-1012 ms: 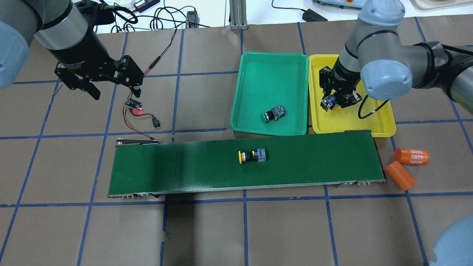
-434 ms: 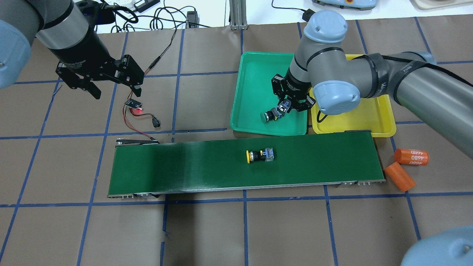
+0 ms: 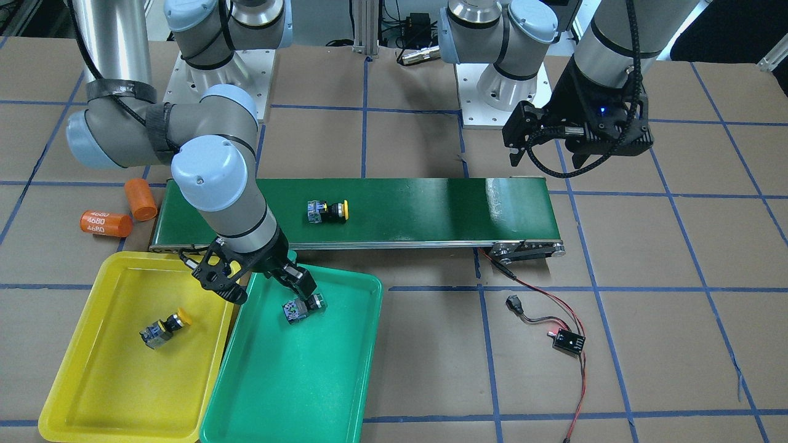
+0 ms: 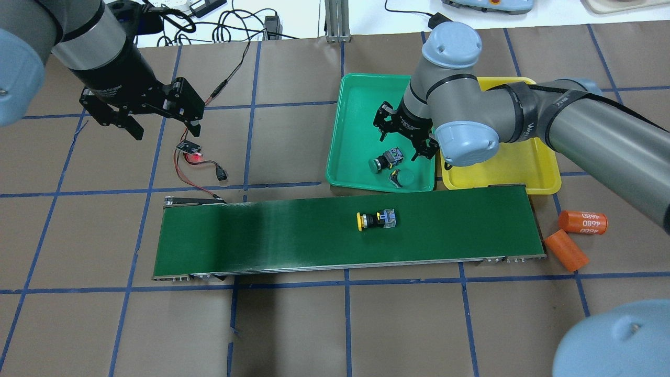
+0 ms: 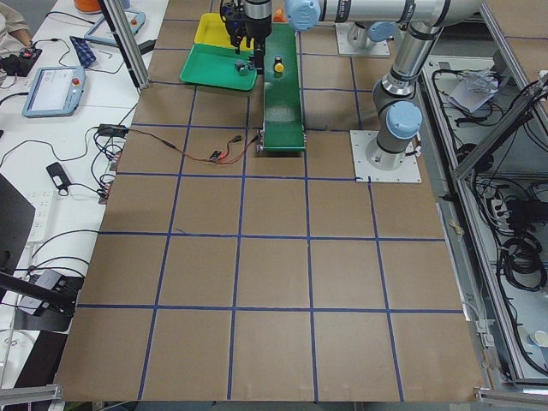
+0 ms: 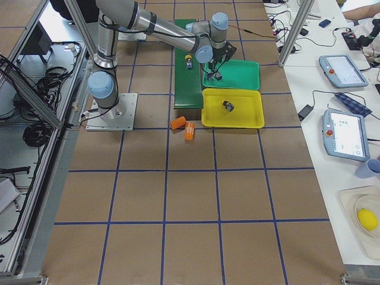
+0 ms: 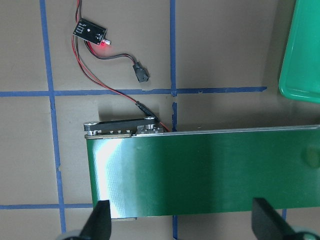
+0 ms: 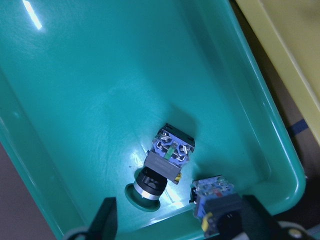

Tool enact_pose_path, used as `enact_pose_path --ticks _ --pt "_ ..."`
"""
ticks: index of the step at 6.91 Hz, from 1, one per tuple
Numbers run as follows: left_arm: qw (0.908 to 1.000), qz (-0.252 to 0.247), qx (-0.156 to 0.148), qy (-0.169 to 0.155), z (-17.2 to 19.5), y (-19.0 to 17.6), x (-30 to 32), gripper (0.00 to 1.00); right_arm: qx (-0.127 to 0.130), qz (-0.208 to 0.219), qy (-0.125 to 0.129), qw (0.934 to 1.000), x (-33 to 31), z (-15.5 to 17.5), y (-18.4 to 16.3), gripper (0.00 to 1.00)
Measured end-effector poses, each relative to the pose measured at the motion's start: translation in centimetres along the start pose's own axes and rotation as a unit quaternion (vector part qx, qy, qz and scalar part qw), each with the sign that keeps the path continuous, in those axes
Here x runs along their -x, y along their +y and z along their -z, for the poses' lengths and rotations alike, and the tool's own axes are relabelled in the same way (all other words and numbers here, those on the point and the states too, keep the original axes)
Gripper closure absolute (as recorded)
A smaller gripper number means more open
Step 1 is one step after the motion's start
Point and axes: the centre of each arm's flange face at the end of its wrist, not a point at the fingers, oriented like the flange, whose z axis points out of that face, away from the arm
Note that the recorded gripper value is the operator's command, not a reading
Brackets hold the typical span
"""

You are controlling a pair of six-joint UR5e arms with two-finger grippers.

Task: Sort buttons by color to trays
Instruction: 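Lower the button into the green tray and open the right gripper, then move the right gripper down to the yellow-base button on the belt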

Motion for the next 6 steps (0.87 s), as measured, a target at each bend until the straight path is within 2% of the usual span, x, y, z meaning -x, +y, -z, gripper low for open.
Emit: enact_pose_path --ticks 1,3,4,6 --pt "1.0 0.0 -0.001 0.0 0.0 0.0 0.0 0.0 0.002 -0.005 0.002 1.0 -0.2 0.1 0.2 0.0" --pt "1.0 0.001 -0.001 0.0 0.1 0.1 0.1 0.0 0.02 -0.045 0.019 0.9986 -1.4 1.7 1.8 0.0" --pt "1.0 0.001 -0.002 0.0 0.2 0.2 0.1 0.0 0.035 -0.085 0.037 0.9951 -2.2 2.4 3.0 0.0" --pt "1.0 0.001 -0.002 0.0 0.2 0.2 0.2 0.0 0.047 -0.178 0.06 0.9811 -4.0 3.2 5.2 0.0"
